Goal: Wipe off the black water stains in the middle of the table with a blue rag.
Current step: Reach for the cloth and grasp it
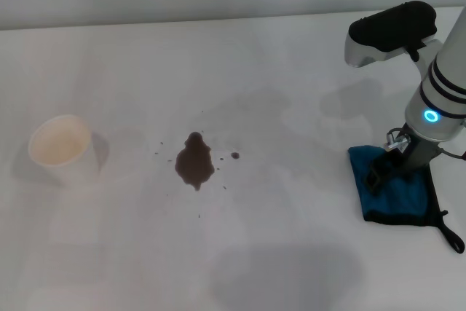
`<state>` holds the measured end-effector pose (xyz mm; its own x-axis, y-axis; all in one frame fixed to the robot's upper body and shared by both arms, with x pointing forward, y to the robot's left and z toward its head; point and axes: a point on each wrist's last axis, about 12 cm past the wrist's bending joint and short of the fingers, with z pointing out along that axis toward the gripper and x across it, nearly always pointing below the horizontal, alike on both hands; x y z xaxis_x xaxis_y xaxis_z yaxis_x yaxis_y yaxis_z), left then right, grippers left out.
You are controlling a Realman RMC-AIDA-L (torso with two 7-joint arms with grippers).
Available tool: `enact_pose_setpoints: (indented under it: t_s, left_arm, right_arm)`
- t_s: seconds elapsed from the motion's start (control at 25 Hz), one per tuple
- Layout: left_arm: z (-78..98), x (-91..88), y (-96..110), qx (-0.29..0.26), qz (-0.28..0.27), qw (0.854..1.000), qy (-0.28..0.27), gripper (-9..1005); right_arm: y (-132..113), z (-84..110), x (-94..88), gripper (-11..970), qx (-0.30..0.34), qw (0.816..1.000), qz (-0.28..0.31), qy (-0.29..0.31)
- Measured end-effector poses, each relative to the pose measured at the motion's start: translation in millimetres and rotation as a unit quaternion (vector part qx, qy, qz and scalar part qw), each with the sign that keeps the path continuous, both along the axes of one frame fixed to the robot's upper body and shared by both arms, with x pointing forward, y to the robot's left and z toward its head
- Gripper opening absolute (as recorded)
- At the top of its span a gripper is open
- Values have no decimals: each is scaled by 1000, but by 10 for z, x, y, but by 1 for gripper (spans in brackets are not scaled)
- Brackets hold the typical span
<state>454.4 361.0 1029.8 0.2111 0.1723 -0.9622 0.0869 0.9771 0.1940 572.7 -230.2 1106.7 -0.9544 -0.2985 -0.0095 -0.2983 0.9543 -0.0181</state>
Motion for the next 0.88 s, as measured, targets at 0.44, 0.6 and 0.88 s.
enact_pose_setpoints:
  t_s: [0.44, 0.6, 0.88]
  left_arm:
    - [-1, -14, 19, 0, 5, 1000, 0, 662]
    - [-3, -18, 19, 0, 6, 1000, 0, 661]
    - [2, -10, 19, 0, 5, 1000, -1, 661]
  right_arm:
    - [26, 42, 10, 487, -4, 1000, 8, 3]
    - [31, 52, 10, 421, -5, 1000, 10, 4]
    - [41, 63, 18, 192, -4, 1000, 15, 3]
